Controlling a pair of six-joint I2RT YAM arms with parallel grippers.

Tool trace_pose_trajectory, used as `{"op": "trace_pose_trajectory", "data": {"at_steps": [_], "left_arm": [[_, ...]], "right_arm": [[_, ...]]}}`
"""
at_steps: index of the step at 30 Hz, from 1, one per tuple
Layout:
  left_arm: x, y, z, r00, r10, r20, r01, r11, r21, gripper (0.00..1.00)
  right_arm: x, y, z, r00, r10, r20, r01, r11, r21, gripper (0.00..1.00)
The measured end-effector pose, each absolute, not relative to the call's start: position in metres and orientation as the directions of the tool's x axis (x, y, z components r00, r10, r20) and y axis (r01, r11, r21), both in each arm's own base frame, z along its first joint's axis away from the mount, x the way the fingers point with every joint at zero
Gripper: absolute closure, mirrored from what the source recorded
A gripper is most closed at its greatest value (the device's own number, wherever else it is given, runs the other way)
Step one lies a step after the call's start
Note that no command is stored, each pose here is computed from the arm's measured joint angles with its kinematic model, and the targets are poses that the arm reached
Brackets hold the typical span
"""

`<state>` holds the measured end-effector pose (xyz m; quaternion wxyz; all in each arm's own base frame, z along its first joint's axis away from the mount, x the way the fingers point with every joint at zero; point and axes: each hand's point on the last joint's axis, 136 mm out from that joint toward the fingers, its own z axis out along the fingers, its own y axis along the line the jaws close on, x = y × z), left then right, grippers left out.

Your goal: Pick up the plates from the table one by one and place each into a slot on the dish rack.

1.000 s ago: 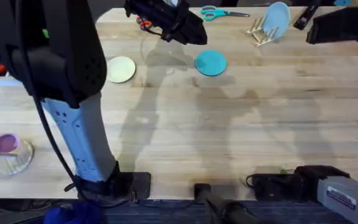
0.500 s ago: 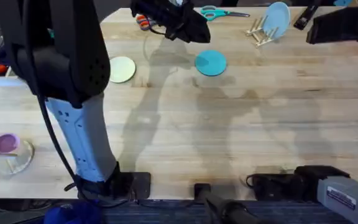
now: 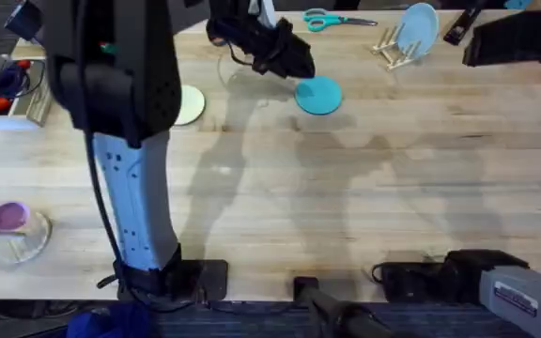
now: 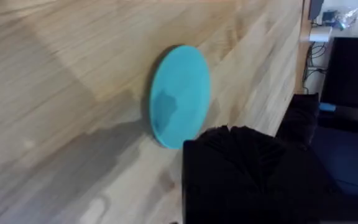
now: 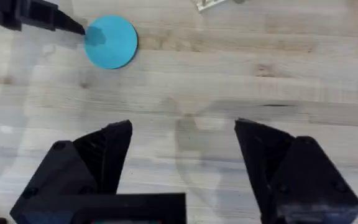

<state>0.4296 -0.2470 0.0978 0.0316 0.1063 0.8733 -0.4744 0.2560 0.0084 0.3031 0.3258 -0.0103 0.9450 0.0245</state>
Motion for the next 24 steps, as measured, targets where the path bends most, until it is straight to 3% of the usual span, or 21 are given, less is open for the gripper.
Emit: {"op": "trace_pose_trajectory", "data": {"at_steps": [8, 24], "left_arm": [[0.431, -0.248, 0.038, -0.987, 0.151, -0.056, 0.130, 0.538, -0.833, 0.961], [0.430, -0.249, 0.034, -0.990, 0.139, -0.005, 0.075, 0.506, -0.859, 0.961]], "right_arm": [[0.256, 0.008, 0.303, -0.787, -0.004, -0.617, -0.036, 0.999, 0.040, 0.007], [0.256, 0.008, 0.303, -0.787, -0.003, -0.616, -0.035, 0.999, 0.040, 0.007]]}}
